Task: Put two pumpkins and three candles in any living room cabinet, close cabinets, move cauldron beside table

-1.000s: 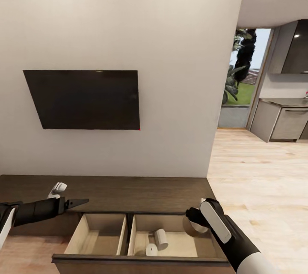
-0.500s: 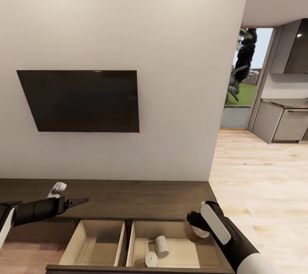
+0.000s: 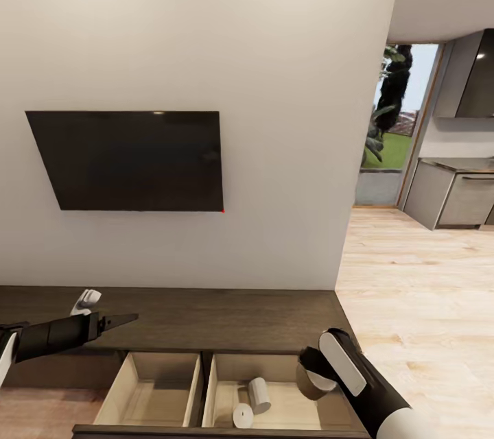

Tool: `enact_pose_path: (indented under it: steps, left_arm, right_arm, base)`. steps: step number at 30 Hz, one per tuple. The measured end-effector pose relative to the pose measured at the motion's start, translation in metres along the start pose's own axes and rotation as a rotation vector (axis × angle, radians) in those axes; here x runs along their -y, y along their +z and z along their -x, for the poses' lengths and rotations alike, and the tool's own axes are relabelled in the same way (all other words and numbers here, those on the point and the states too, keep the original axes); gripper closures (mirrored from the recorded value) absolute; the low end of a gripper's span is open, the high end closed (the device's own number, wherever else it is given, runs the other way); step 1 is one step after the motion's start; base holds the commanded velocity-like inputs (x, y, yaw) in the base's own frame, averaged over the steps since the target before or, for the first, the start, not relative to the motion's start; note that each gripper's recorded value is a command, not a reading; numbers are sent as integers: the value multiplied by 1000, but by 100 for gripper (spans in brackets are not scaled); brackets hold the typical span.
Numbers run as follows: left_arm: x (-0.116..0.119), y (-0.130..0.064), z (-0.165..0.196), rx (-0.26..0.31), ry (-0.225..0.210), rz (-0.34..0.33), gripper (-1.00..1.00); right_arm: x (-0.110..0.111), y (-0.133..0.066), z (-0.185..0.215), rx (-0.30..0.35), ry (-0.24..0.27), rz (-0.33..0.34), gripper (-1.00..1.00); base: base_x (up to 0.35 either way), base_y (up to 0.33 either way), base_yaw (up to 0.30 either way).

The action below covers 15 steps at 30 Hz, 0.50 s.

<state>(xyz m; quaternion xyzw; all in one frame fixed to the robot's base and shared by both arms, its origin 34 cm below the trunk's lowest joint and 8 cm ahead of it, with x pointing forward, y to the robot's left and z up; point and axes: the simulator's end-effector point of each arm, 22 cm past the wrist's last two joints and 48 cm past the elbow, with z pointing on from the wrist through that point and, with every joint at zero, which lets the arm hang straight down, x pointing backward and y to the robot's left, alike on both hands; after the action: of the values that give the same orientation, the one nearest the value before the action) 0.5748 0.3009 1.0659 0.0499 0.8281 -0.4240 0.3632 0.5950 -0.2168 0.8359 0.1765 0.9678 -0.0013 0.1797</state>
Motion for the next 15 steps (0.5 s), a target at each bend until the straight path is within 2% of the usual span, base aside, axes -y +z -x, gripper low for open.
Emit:
enact_pose_path:
  steps: [3,7,10,15]
  left_arm:
    - [-2,1,-1,1,0,0,-100]
    - [-5,3,-2,2,0,-1,-100]
    - [-7,5,-3,2,0,-1,-100]
    - [-11,8,-5,2,0,-1,-100]
  right_arm:
    - [-1,10,-13,-21,-9,-23,100]
    - [0,16,-13,3,-37,-59,100]
    - [-1,19,-8,36,-18,-64,100]
    - [-2,25,-5,54,-4,-63,100]
  base:
    - [0,0,0]
    - [0,0,0]
    - [0,0,0]
    - [0,0,0]
